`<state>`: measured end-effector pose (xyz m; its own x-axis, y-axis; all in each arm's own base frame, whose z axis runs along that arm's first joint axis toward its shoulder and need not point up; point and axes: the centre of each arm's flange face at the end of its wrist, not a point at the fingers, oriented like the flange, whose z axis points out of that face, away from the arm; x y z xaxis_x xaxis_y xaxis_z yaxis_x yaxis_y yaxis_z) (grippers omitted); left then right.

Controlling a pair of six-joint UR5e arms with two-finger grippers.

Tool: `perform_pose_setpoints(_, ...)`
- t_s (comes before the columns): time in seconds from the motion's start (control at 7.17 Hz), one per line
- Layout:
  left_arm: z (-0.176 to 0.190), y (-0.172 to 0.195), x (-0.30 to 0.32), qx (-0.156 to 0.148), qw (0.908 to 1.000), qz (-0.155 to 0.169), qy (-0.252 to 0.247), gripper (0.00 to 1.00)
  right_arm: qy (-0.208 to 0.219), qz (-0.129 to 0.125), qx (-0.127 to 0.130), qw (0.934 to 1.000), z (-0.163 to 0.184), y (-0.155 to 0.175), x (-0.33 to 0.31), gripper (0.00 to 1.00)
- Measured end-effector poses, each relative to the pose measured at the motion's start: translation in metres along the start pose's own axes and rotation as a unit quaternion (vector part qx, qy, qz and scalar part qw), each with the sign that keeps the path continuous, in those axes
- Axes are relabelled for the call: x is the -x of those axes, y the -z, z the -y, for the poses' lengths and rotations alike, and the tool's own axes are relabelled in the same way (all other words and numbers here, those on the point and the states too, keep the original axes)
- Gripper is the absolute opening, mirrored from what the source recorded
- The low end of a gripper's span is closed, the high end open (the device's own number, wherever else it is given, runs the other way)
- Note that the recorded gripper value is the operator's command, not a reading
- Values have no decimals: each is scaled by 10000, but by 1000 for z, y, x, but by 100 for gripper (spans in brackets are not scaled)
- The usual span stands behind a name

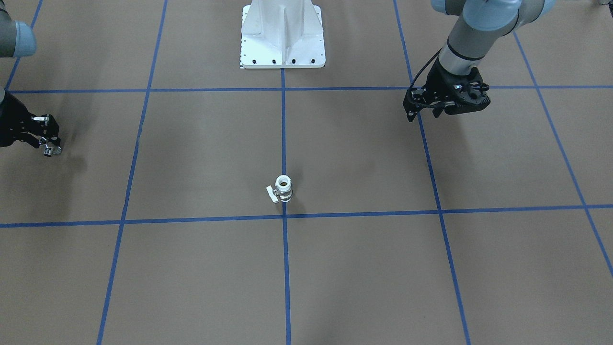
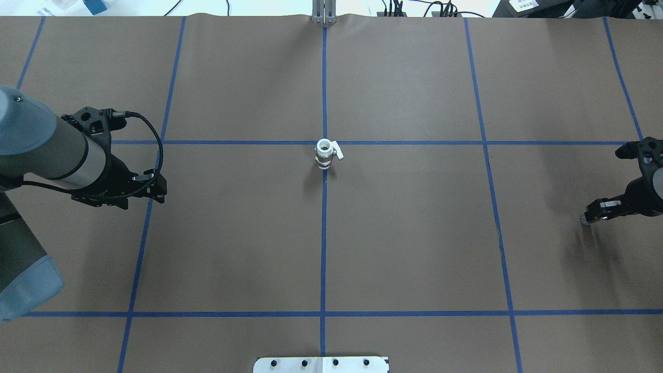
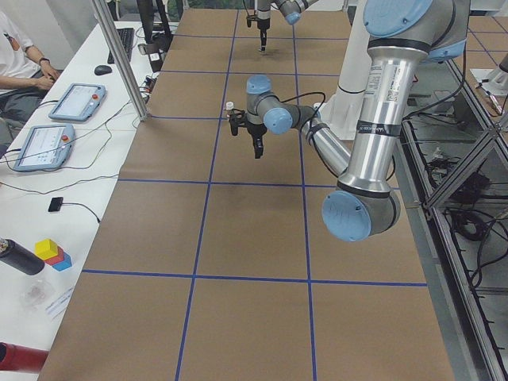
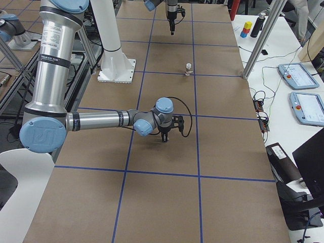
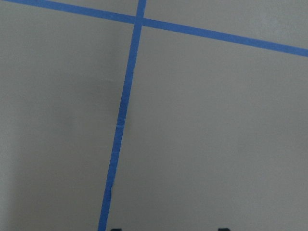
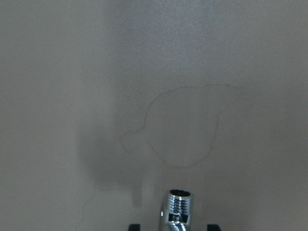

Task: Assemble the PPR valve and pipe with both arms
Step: 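Grasp the chrome threaded fitting with the right gripper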

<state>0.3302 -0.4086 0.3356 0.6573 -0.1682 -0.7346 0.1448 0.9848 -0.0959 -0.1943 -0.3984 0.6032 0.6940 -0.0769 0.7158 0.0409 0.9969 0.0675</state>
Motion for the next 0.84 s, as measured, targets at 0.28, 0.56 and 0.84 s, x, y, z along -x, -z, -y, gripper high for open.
perform_pose_setpoints(0.28, 0, 0, -1, -2, 10000, -6, -4, 73, -8, 0, 3, 10000, 0, 0, 0, 5)
perform_pose_setpoints(0.56, 0, 2, -1, -10, 10000, -18, -7, 73, 29, 51, -30, 10000, 2, 4, 6, 0)
perform_pose_setpoints(0.84, 1, 4, 0, -23, 10000, -25, -12, 73, -6, 193, -149, 9997, 22, 11, 30, 0)
